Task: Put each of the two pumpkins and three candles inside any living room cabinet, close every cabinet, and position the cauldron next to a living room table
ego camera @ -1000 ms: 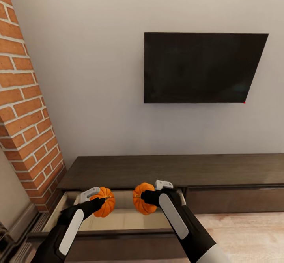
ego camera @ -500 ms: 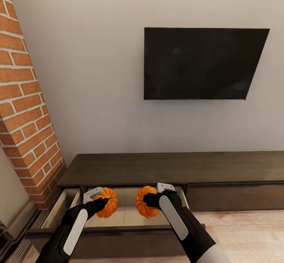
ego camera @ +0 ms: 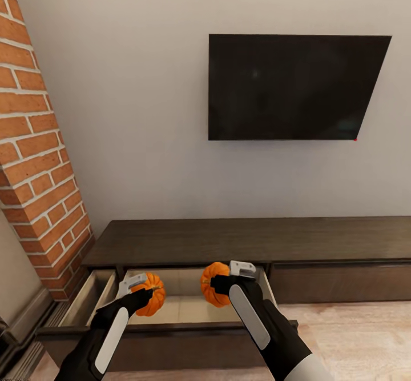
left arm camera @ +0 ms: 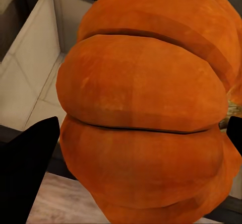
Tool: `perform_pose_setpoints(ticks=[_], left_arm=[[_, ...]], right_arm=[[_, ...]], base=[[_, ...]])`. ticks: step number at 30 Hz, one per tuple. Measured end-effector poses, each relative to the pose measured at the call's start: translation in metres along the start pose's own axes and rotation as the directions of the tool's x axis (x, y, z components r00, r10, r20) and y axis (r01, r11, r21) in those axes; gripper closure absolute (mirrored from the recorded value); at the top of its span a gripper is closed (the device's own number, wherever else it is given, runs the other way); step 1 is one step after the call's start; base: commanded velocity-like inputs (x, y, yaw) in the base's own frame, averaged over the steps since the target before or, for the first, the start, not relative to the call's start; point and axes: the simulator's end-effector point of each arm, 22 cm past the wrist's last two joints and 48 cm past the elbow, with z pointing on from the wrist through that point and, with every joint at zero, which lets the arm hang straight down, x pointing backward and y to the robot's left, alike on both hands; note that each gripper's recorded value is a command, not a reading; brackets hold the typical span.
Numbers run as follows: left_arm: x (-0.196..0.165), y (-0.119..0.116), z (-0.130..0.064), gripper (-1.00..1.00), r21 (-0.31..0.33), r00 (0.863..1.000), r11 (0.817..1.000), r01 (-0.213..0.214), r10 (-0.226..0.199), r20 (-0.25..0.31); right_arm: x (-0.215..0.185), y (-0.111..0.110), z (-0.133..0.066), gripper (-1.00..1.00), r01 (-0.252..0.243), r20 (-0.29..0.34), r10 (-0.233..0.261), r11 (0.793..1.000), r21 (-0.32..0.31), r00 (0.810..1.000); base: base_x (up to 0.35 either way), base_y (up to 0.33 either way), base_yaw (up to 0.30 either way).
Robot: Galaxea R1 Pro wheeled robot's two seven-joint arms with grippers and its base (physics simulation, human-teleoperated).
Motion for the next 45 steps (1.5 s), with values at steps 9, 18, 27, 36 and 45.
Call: perform_pose_setpoints(ticks=[9, 18, 27, 36, 45], left_arm=[[0.006, -0.021, -0.002, 1.00, 0.030, 0.998, 0.998, -0.057, 0.057, -0.001], [0.007, -0.022, -0.002, 1.00, 0.031, 0.998, 0.997, -0.065, 0.065, -0.002], [0.007, -0.022, -0.002, 1.00, 0.031, 0.998, 0.997, -0.065, 0.066, -0.005], [0.012, -0.019, 0.002, 1.00, 0.030, 0.998, 0.997, -0.065, 0.065, -0.007], [0.026, -0.014, 0.012, 1.00, 0.030, 0.998, 0.997, -0.065, 0.065, -0.005]], right_arm=[[0.005, -0.003, 0.004, 1.00, -0.003, -0.012, 0.003, 1.000, 0.009, 1.000], [0.014, -0.003, 0.008, 1.00, 0.000, -0.037, 0.000, 1.000, 0.014, 0.999], [0.017, -0.006, 0.012, 1.00, 0.010, -0.056, -0.008, 1.000, 0.025, 0.998], [0.031, -0.023, 0.032, 1.00, 0.032, -0.114, -0.023, 0.997, 0.074, 0.993], [0.050, -0.028, 0.047, 1.00, 0.036, -0.124, -0.025, 0.996, 0.084, 0.992]], base=[[0.101, 0.000, 0.000], [0.163, 0.000, 0.000], [0.037, 0.000, 0.000], [0.000, 0.000, 0.000], [0.000, 0.000, 0.000]])
